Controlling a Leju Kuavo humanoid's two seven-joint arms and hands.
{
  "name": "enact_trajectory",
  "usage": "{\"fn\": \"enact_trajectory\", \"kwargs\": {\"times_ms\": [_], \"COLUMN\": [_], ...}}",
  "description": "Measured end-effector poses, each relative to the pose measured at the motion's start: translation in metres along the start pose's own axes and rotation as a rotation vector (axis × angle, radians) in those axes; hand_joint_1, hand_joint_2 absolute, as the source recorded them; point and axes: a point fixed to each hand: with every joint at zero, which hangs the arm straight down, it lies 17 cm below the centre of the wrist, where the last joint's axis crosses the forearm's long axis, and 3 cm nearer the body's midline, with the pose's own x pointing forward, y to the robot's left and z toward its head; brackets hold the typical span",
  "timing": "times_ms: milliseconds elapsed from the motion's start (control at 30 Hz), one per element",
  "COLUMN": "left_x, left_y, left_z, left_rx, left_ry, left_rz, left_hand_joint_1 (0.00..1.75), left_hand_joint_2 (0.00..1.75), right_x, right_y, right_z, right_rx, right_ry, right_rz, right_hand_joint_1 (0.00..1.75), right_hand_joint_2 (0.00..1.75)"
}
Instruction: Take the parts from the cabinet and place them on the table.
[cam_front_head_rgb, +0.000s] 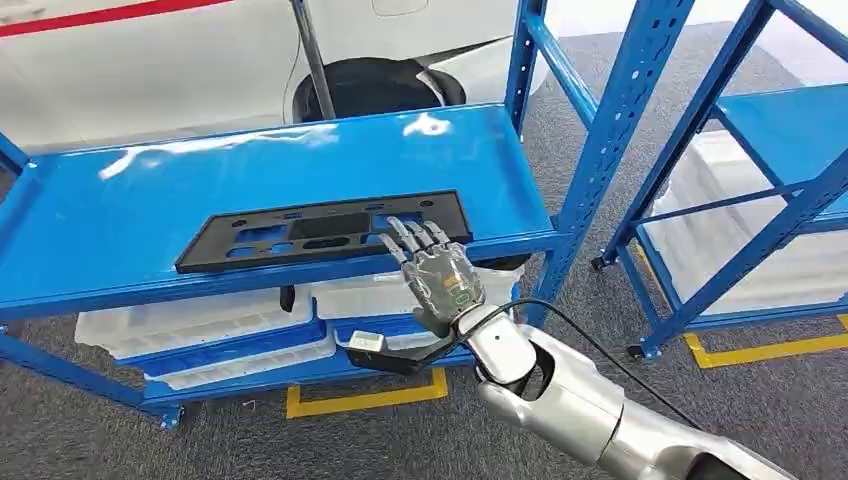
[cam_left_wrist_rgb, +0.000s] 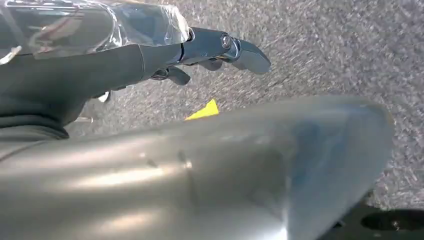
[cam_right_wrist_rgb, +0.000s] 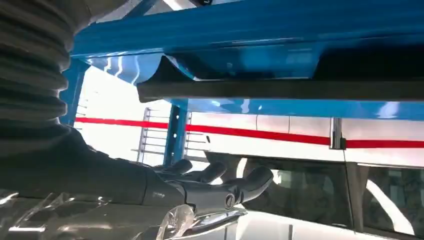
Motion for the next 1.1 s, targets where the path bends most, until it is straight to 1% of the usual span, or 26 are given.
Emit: {"fn": "enact_trajectory", "kwargs": {"times_ms": [200, 600, 1100], "left_x": [0.003, 0.004, 0.005], "left_y": [0.001, -0.001, -0.002], "left_z": [0.0, 0.0, 0.001], "left_rx": [0.001, -0.001, -0.004], "left_ry": [-0.005, -0.006, -0.011], "left_rz": [0.0, 0.0, 0.0], "left_hand_joint_1": [0.0, 0.0, 0.0], "left_hand_joint_2": [0.0, 0.0, 0.0], "right_x": [0.007, 0.011, 0.027], "right_y": [0.006, 0.011, 0.017], "right_z": [0.001, 0.003, 0.005], "right_rx": [0.03, 0.044, 0.064], "right_ry": [-0.025, -0.045, -0.091], "right_rz": [-0.007, -0.002, -0.006], "right_hand_joint_1": [0.0, 0.0, 0.0], "right_hand_joint_2": [1.75, 1.75, 1.75]}}
